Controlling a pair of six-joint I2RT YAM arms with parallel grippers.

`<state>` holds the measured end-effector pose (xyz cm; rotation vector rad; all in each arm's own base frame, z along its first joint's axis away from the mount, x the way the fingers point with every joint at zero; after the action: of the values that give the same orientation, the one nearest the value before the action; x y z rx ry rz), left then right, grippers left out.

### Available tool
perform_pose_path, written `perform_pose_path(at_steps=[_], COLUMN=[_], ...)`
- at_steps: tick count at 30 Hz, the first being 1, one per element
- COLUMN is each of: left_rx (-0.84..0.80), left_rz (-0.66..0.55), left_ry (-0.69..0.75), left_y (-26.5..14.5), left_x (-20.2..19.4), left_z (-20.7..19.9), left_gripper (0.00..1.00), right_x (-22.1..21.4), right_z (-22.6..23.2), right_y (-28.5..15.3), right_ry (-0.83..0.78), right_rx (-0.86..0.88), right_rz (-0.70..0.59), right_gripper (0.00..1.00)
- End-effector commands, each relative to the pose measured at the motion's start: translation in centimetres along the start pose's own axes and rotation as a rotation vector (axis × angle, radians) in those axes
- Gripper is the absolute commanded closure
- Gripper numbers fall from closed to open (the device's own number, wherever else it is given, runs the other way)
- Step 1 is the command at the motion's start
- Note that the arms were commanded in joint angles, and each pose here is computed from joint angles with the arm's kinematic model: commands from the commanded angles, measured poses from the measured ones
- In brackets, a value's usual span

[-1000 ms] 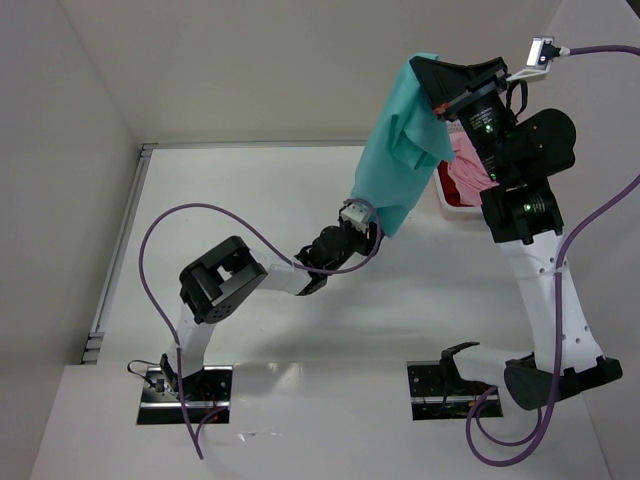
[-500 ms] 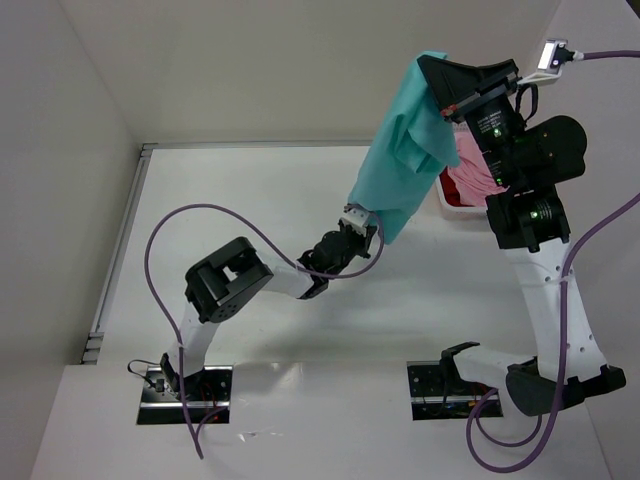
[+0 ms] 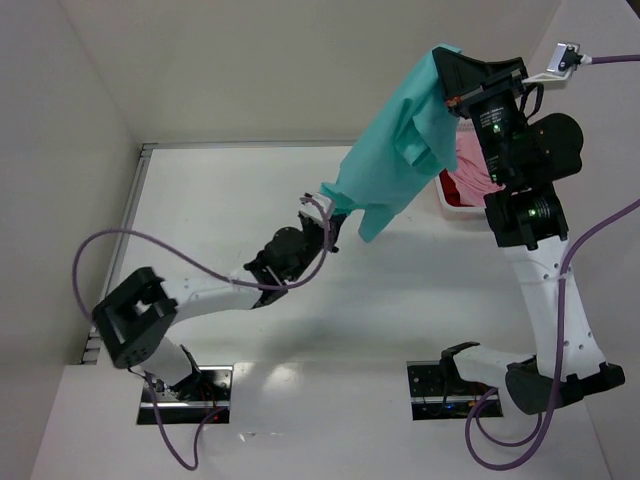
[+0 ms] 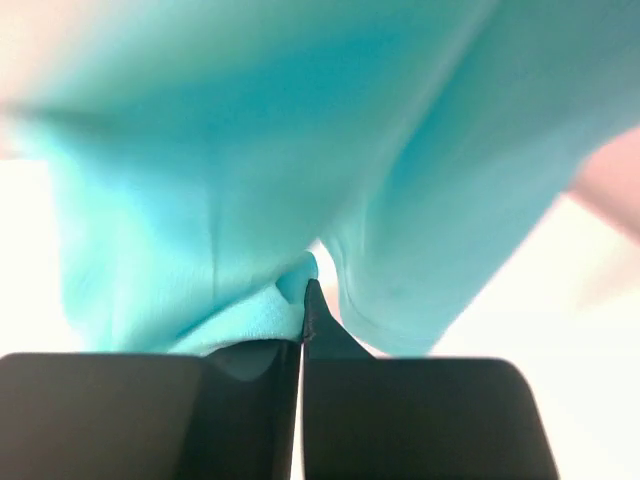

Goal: Fold and stack the t-shirts
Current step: Flatten out the tshirt

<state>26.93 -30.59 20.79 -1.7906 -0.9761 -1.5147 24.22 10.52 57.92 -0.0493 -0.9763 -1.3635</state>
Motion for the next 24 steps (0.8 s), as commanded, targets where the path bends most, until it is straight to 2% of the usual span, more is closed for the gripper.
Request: perform_pose_path(at_steps=[1,6,10,13,17,21,24], left_rx=[0.025,0.098,0.237,0.312,0.349,0.387,0.414], left_rz=[-0.058,-0.092,-0.055,-0.097,-0.158,-0.129,-0.032], left_ry=[0.049,0.087,0.072,0.037,0.004,0.003,-0.004], left_y=[-2.7,-7.1,-10.2,-12.5,-15.2,-15.3,-13.8], left_x=[5.0,10.6,12.3,14.1,15.7,16.0,16.1], left_z=[1.0,2.5,4.1,5.2,6.6,7.8,8.2], left_gripper=[1.0,1.0,1.0,1.0,1.0,1.0,1.0], right_x=[0.4,-1.7,-3.5,-4.2,-7.0,-9.4,-10.8], right_z=[-0.5,-2.7,-4.7,-5.4,-8.7,-11.3,-12.7], right_y=[0.7,2.2,3.6,4.0,4.8,4.9,5.1], right_ry=[-0.034,-0.035,-0.036,-0.028,-0.003,0.044,0.043], right_rx=[-0.038,-0.076,-0.118,-0.137,-0.216,-0.283,-0.309], right_rz=[-0.067,-0.029,0.011,0.013,0.048,0.074,0.098], right_gripper=[0.99,0.99,0.99,0.99,0.99,0.99,0.99])
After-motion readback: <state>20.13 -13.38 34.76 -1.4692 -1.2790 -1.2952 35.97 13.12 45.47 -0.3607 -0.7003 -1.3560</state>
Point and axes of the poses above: each gripper's point midway between its finger pads, its own y axis out along the fingers, its own z axis along the line the jaws close on, x = y × z, the point moved 9 cm from there along -y, back along the fingers, and after that the axes turned 2 degrees about -y, right-handed, at the moved point
